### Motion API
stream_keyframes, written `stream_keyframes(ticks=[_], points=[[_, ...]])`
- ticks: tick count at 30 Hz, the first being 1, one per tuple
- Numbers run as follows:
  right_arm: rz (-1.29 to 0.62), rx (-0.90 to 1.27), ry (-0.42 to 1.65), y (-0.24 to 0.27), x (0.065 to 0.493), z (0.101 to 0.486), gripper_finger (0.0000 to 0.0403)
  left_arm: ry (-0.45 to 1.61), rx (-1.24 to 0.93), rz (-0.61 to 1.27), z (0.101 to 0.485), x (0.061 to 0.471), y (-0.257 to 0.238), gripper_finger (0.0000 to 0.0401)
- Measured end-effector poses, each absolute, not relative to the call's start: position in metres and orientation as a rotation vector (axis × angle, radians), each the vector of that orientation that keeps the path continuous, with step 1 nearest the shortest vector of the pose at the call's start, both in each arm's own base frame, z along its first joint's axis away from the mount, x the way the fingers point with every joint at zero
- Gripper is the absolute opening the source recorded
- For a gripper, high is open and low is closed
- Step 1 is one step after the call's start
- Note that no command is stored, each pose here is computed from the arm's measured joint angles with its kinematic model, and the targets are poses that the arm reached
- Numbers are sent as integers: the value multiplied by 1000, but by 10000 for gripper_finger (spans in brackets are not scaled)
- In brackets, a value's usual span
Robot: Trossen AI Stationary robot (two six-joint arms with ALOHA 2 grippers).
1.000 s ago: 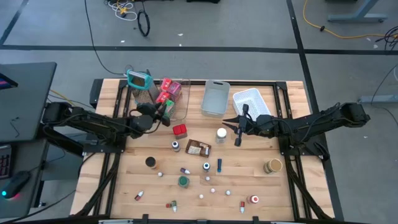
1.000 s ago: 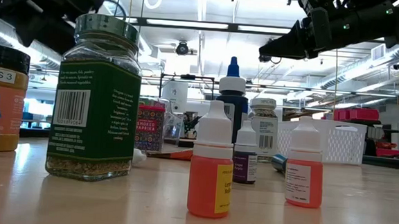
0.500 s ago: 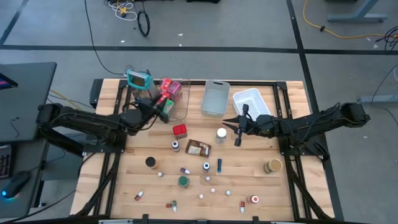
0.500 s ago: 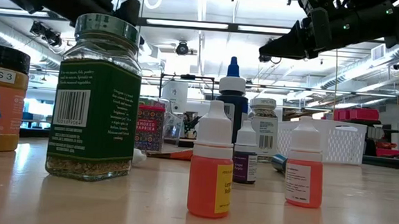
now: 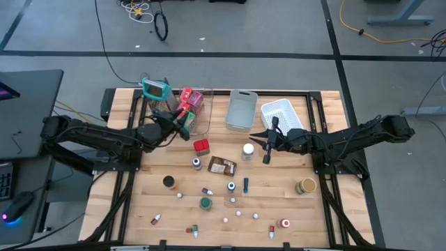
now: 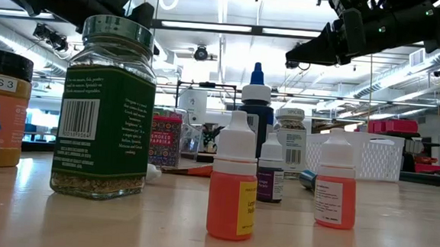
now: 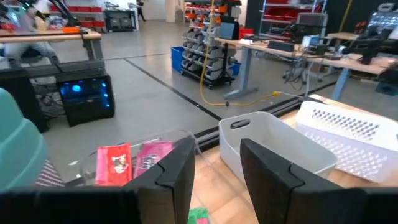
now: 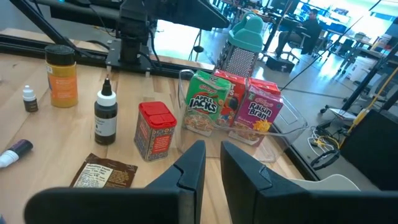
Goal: Pick & Place Kitchen Items
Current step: Put the gold spice bottle into the white bin
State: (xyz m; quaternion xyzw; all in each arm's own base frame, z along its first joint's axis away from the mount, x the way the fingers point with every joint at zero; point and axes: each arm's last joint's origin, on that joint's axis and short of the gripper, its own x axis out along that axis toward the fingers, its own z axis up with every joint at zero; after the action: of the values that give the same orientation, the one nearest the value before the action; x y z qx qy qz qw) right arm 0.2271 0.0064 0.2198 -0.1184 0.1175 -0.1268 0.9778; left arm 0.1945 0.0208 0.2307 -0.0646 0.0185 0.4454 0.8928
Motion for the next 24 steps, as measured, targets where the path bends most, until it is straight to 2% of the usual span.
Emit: stream_keyframes(ticks=[8,24], points=[[-255,-238,237,6,227,220,59,49,-156,813,230,197,18,128],[-256,-239,237,6,227,220,59,51,-160,785,230,198,18,127]])
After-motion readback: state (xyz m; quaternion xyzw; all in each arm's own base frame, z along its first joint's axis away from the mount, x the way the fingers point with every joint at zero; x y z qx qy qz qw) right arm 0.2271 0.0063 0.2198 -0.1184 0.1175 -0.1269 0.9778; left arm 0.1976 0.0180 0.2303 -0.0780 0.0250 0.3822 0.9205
